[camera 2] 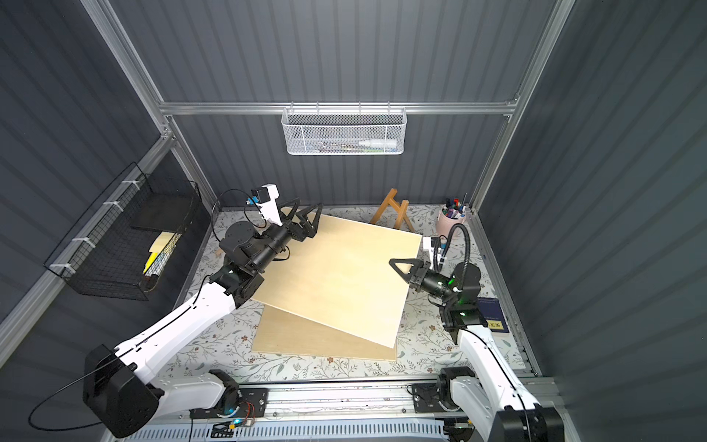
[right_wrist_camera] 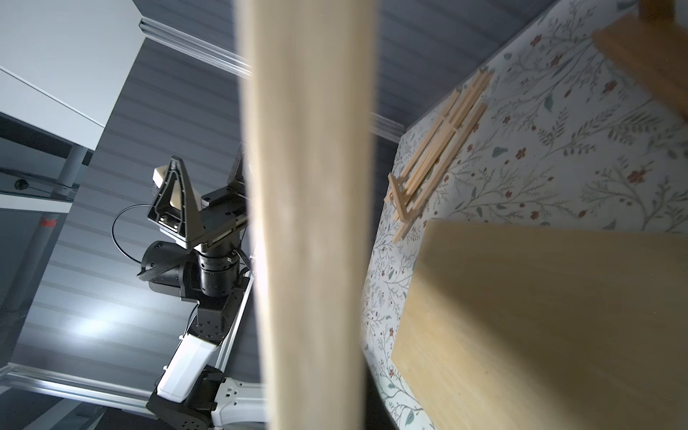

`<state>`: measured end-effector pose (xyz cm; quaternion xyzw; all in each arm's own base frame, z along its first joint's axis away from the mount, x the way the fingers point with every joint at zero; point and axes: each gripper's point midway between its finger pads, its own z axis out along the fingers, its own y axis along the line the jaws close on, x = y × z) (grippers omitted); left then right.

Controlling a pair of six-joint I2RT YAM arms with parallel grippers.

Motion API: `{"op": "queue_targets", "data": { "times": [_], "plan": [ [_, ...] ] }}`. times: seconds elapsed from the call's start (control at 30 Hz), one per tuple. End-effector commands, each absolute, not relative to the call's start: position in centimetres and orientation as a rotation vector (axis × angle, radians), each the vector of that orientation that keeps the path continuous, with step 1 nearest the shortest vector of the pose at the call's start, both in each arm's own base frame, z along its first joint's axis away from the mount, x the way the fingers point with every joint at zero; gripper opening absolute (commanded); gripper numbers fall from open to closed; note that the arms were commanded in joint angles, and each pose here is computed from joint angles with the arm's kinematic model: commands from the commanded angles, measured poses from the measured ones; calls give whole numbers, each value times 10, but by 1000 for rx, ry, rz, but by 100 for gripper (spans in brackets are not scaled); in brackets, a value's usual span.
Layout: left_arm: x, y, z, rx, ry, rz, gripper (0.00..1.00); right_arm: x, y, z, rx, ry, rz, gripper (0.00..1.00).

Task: Disassemble the easel
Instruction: Place the drawing board on the drawing board.

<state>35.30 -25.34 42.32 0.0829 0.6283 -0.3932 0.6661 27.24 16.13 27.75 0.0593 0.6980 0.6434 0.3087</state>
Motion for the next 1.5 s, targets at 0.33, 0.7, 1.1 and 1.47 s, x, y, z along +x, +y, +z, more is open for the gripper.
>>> {"op": "queue_targets", "data": {
  "times": [0.33, 0.7, 1.1, 1.47],
  "plan": [
    [353, -248, 440, 177, 1384, -856, 99, 265, 191, 264, -1, 1840, 1879, 0],
    [357, -253, 432, 184, 1407, -867, 99, 261, 193, 192, 94, 2007, 1854, 0],
    [365, -257, 418, 175, 1441, -851, 100, 269, 204, 131, 179, 2169, 1893, 0],
    [367, -254, 415, 157, 1447, -838, 99, 268, 201, 103, 193, 2295, 1744, 0]
  ]
}}
